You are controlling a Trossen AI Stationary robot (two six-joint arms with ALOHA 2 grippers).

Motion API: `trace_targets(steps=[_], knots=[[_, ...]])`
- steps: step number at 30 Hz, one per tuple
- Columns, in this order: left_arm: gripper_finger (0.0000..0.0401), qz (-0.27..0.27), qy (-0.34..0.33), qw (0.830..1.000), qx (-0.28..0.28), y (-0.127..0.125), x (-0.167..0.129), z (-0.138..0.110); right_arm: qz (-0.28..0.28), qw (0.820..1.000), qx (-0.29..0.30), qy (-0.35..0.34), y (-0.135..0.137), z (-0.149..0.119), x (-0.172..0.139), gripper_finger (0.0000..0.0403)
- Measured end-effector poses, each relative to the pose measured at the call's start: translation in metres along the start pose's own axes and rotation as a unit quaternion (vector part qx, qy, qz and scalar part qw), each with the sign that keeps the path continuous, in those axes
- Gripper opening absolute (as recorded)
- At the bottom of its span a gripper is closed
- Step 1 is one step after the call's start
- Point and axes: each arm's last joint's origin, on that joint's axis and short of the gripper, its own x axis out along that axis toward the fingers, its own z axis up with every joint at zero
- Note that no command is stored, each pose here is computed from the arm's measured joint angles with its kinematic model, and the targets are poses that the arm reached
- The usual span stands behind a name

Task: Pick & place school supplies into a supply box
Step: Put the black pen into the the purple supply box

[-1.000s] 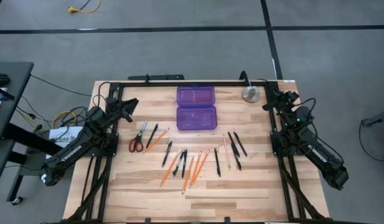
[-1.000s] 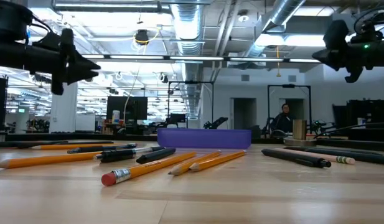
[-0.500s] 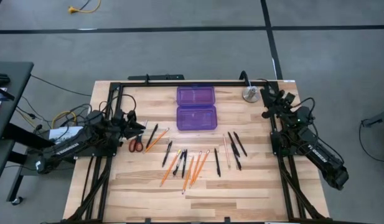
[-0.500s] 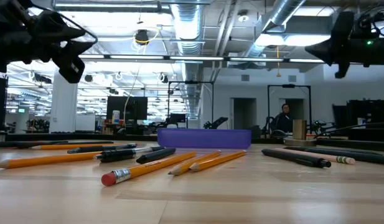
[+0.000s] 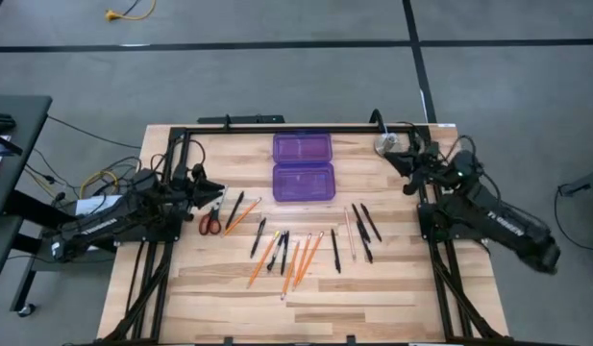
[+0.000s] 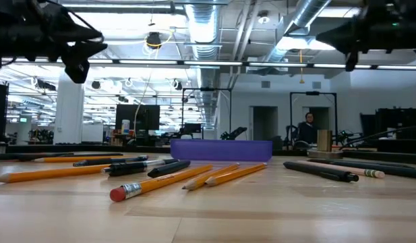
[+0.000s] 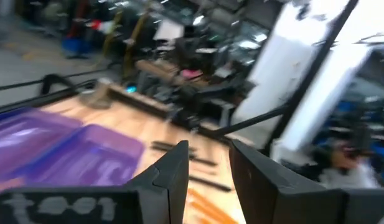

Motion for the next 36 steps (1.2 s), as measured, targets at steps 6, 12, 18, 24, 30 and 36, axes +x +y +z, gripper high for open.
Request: trace_targets(steps=[6, 12, 18, 24, 30, 36], knots=[[0.0105, 0.078, 0.060, 0.995, 0.001, 0.003, 0.012, 0.010, -0.013, 0.995, -0.013, 0.096, 0.013, 0.001, 0.040, 0.0000], [0.0105, 0.048, 0.139, 0.989, 0.020, 0.005, 0.031, 0.006, -0.085, 0.972, -0.066, 0.207, 0.032, 0.004, 0.075, 0.0000], [0.0105, -0.050, 0.195, 0.975, 0.090, -0.006, 0.039, -0.006, -0.169, 0.933, -0.078, 0.308, 0.055, 0.013, 0.085, 0.0000], [0.0105, -0.058, 0.196, 0.967, 0.151, -0.020, 0.041, -0.012, -0.189, 0.894, -0.055, 0.403, 0.081, 0.009, 0.085, 0.0000], [0.0105, -0.067, 0.191, 0.967, 0.153, -0.028, 0.042, -0.014, -0.227, 0.836, -0.038, 0.499, 0.094, -0.015, 0.084, 0.0000], [0.0105, -0.076, 0.179, 0.971, 0.142, -0.032, 0.043, -0.012, -0.270, 0.764, -0.020, 0.585, 0.092, -0.047, 0.092, 0.0000]])
